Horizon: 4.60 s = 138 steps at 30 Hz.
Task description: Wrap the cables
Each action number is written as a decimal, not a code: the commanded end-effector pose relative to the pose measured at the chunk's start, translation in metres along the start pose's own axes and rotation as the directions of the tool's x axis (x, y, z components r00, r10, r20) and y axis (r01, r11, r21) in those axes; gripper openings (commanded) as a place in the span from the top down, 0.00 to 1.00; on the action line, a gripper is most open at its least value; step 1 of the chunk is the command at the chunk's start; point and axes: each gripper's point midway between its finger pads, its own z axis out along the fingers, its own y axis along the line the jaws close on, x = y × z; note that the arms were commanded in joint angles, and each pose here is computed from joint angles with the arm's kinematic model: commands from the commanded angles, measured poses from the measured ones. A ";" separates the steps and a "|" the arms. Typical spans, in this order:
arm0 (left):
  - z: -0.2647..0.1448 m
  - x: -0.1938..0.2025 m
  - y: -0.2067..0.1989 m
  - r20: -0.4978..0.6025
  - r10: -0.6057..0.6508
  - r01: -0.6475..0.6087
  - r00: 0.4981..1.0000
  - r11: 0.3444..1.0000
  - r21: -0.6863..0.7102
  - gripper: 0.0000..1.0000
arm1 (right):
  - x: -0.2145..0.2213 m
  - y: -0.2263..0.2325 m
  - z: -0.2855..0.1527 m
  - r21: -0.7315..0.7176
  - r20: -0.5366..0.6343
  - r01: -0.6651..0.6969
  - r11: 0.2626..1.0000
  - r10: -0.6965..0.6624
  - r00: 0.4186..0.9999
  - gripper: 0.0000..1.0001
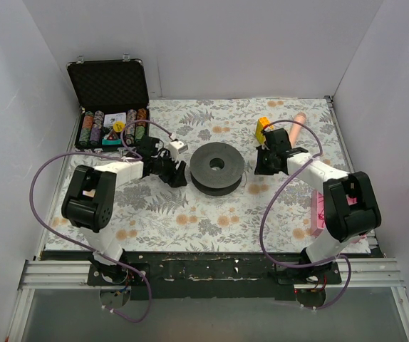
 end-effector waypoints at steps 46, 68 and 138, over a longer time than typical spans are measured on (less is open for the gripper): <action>-0.094 -0.012 0.066 0.176 -0.124 0.168 0.977 0.949 -0.266 0.25 | 0.015 0.187 0.008 -0.083 -0.133 0.643 0.762 -0.648 0.750 0.41; -0.095 -0.009 0.072 0.160 -0.090 0.135 0.983 0.946 -0.296 0.25 | 0.133 0.124 -0.069 -0.607 0.261 0.756 -0.244 -0.960 -0.100 0.47; -0.150 0.027 0.093 0.668 0.032 0.483 0.743 0.666 -0.568 0.02 | 0.033 -0.165 -0.129 0.356 0.842 -0.218 0.909 -0.210 0.497 0.02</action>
